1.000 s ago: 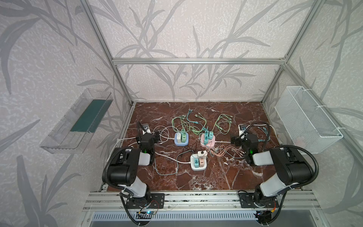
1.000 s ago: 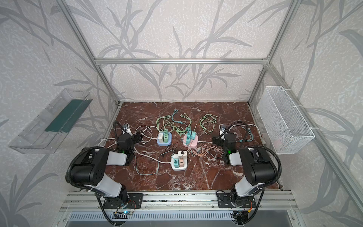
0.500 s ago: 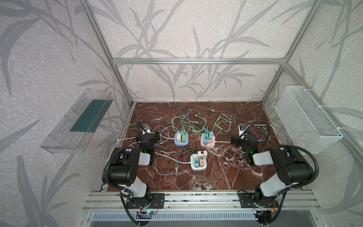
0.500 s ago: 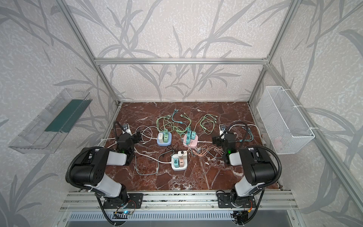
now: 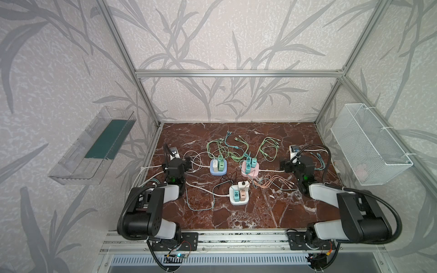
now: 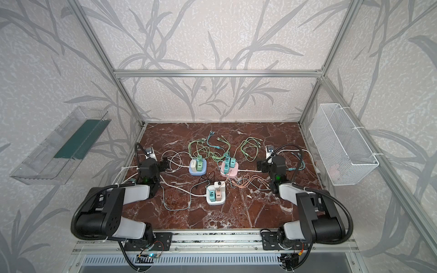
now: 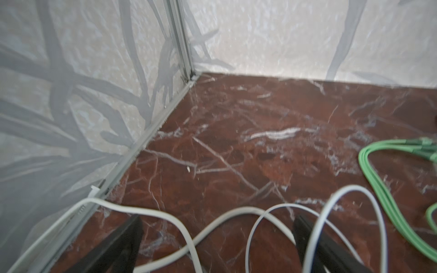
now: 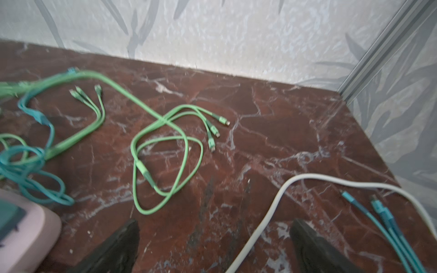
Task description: Pull the plug off the socket
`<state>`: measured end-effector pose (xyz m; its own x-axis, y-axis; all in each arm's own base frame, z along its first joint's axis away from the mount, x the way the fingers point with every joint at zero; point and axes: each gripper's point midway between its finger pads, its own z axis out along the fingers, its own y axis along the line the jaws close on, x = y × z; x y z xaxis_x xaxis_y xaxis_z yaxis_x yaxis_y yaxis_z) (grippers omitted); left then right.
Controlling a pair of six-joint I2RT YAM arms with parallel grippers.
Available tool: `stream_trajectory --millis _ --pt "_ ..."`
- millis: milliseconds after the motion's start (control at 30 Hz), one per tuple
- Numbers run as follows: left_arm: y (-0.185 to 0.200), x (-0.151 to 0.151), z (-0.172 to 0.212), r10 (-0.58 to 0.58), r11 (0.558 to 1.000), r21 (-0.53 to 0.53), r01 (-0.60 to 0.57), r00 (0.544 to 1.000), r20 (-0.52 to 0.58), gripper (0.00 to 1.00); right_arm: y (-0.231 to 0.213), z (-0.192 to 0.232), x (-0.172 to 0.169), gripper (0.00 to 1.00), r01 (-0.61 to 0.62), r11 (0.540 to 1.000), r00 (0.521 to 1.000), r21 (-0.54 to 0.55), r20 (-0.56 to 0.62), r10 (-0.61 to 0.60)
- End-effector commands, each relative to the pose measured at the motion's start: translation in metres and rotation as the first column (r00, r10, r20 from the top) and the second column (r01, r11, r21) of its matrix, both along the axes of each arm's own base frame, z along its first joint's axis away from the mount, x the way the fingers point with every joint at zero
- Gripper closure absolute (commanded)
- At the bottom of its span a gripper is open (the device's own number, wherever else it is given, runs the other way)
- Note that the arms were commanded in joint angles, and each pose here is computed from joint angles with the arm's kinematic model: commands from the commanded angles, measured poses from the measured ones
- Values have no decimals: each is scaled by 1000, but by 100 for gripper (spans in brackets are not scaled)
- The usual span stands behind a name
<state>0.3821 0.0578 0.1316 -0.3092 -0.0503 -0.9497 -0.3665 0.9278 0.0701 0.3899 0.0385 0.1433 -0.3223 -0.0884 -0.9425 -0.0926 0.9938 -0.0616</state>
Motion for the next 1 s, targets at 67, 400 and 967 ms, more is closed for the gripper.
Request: stream_trajectory --millis 67,400,967 --pt "11 -21 68 91 994 -64 -90 996 13 1 14 35 -29 2 -51 986 997 159 -48 59" --pt "-36 -54 97 -74 984 -161 82 996 54 1 56 21 -83 10 -128 880 957 458 -176 230" --pt "-175 -117 69 -507 854 -126 504 862 10 9 147 -37 -157 24 -213 820 840 531 -329 432"
